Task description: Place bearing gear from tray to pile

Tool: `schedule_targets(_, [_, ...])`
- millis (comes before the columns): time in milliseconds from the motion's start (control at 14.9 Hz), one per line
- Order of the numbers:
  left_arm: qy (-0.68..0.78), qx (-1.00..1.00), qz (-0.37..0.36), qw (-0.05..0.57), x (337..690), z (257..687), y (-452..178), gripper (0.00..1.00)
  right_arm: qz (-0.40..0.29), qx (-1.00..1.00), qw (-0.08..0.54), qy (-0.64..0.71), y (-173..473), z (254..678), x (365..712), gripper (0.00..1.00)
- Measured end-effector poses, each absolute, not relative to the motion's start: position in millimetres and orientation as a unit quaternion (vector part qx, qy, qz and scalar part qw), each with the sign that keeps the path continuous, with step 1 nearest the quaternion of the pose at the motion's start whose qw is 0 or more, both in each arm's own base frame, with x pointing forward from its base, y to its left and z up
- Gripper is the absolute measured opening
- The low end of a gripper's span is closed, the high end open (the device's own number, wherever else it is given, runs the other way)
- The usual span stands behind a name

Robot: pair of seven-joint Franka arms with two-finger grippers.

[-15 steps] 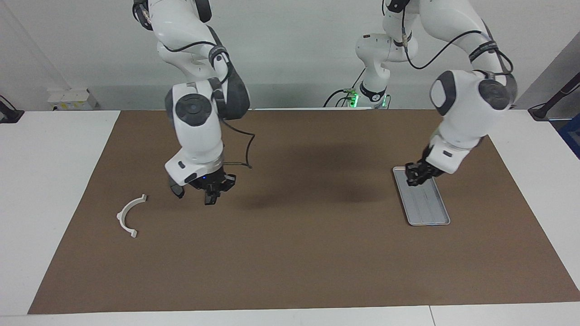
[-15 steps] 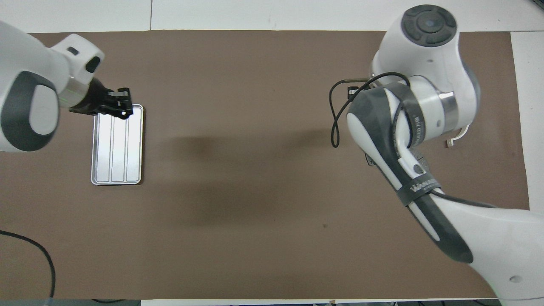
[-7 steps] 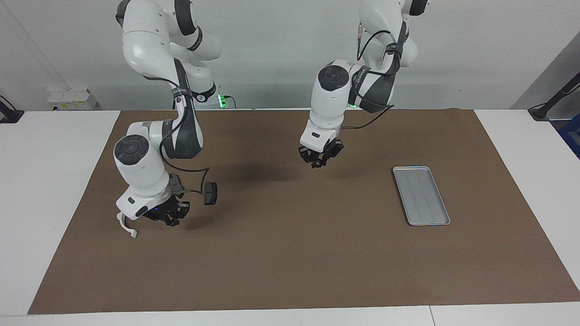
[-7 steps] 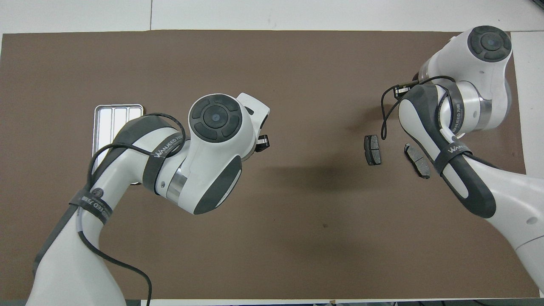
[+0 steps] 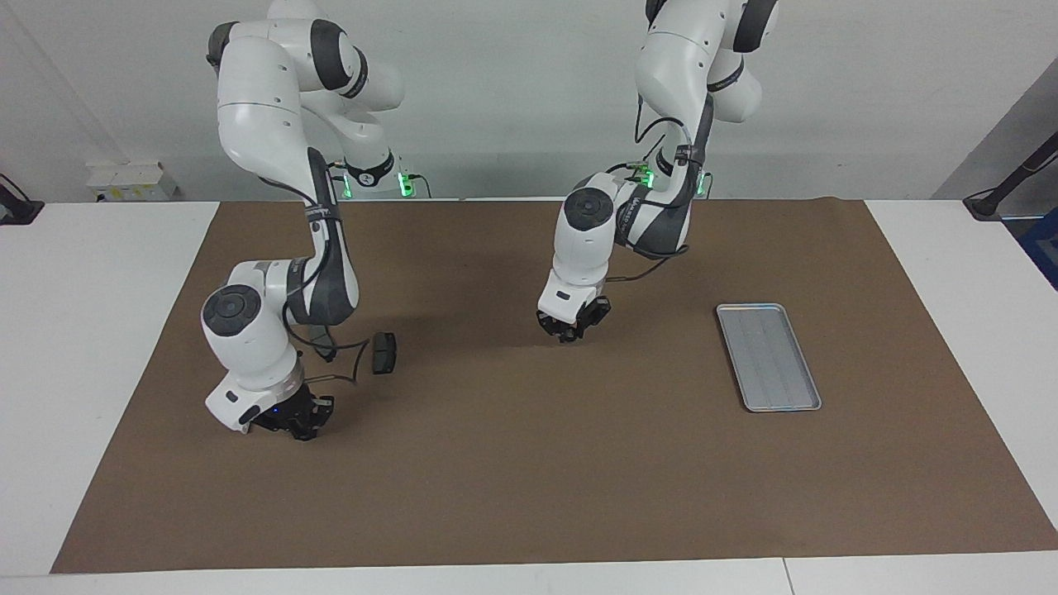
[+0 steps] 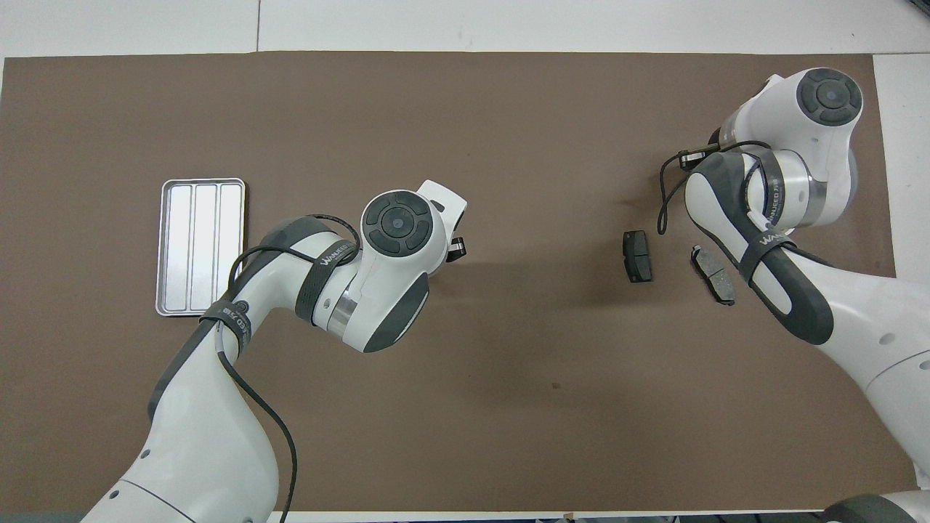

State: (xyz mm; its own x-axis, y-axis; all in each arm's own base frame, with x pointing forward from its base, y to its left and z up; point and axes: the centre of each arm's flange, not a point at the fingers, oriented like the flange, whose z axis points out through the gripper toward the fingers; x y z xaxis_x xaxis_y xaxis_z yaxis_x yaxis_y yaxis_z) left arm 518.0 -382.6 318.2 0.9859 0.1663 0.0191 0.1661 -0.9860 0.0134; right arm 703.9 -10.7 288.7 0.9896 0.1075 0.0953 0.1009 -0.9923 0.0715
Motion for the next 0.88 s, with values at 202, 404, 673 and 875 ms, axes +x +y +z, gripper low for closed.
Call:
schedule_targets(202, [0.087, 0.996, 0.012, 0.007, 516, 312, -382, 0.34, 0.051, 0.997, 0.032, 0.054, -8, 289, 704, 0.24])
schedule_targets(404, [0.089, 0.996, 0.015, 0.009, 513, 307, -382, 0.34, 0.052, 0.997, 0.032, 0.055, -7, 290, 705, 0.51])
schedule_targets(673, [0.089, 0.996, 0.024, 0.016, 504, 296, -382, 0.34, 0.04, 0.997, 0.033, 0.06, 1, 315, 703, 0.93])
schedule_targets(875, [0.087, 0.996, 0.026, 0.016, 504, 296, -382, 0.34, 0.026, 0.997, 0.034, 0.062, 7, 362, 693, 1.0])
